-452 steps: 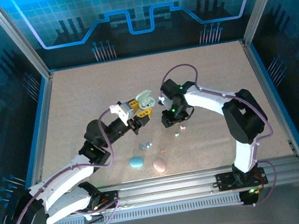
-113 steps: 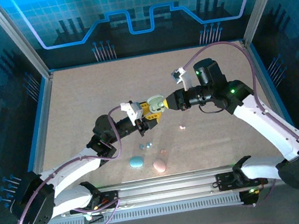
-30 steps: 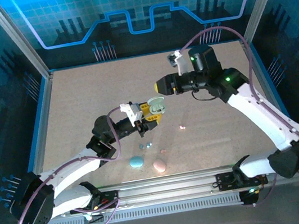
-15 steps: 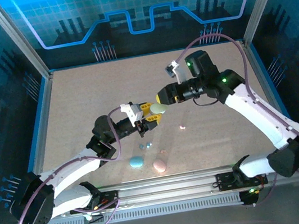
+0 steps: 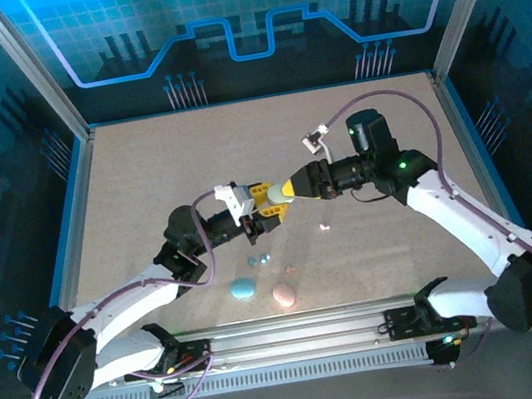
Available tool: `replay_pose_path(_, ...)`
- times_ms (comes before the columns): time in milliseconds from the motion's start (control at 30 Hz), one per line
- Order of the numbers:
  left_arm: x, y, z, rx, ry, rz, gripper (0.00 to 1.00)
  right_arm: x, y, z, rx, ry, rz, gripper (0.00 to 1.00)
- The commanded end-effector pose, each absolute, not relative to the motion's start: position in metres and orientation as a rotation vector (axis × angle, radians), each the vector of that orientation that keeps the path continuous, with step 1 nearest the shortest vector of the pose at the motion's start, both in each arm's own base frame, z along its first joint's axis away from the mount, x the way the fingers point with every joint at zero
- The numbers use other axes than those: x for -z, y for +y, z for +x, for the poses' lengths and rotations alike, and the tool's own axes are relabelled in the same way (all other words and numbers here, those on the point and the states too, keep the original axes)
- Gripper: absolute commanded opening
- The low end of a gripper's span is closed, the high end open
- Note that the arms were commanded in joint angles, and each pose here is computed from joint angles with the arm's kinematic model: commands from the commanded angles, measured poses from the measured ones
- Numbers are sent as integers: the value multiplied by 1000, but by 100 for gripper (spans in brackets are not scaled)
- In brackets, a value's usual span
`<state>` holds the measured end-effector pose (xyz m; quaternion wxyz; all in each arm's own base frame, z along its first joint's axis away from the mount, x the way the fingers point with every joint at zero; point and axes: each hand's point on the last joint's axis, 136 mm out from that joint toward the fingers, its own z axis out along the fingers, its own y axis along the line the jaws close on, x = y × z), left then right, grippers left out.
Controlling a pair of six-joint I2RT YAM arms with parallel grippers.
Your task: Insert wireless bluetooth earbuds into charging case
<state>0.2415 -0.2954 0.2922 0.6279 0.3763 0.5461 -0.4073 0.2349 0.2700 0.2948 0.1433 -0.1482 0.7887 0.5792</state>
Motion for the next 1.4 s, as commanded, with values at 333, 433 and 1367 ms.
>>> replay_pose_path(333, -314, -301, 238, 964, 1174, 870, 35, -303, 277, 237, -1808, 2215, -450, 29)
replay_pose_path(433, -308, -301, 241, 942, 1202, 871, 38, -302, 272, 243, -1780, 2217, -402, 20)
replay_pose_path(1367, -274, -239, 290, 666, 1742, 494, 74, -122, 227, 401, -1225, 2523, 138, 15)
